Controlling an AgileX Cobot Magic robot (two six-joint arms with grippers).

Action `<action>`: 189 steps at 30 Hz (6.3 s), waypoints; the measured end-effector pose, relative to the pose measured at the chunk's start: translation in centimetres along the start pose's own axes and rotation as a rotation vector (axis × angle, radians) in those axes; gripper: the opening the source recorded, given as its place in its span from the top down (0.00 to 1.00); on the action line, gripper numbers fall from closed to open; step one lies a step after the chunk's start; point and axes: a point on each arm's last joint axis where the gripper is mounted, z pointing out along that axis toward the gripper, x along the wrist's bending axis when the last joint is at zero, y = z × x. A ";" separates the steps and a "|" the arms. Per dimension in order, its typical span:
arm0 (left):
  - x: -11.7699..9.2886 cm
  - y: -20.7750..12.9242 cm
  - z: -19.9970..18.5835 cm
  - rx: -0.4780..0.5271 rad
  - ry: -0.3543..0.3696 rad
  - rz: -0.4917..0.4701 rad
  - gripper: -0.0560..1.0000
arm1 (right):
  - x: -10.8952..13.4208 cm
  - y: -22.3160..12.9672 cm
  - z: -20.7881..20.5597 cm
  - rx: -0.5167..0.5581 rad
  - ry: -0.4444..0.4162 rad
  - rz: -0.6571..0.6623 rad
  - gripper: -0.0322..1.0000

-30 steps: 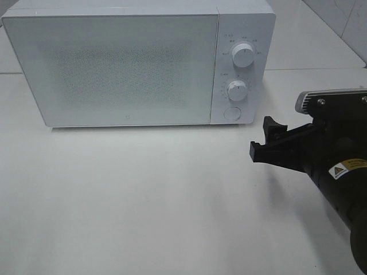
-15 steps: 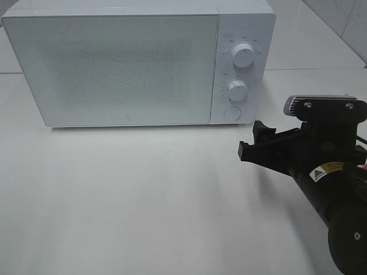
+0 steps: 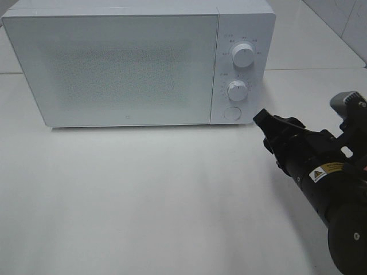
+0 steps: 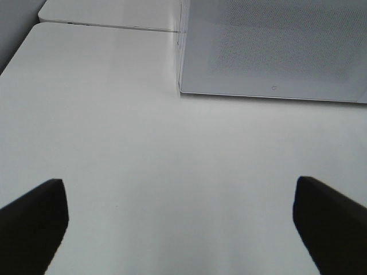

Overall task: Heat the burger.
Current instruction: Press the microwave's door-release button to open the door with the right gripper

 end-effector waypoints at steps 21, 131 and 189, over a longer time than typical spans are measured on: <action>0.0 0.0 0.0 0.000 0.000 0.000 0.01 | 0.9 -0.5 0.6 0.033 -0.020 0.543 0.97; 0.0 0.0 0.0 0.000 0.000 0.000 0.01 | 1.5 -3.0 15.3 0.041 -0.103 0.788 0.97; 0.0 0.0 0.0 0.000 0.000 0.000 0.01 | 1.4 -1.3 13.1 0.233 -0.180 0.650 0.97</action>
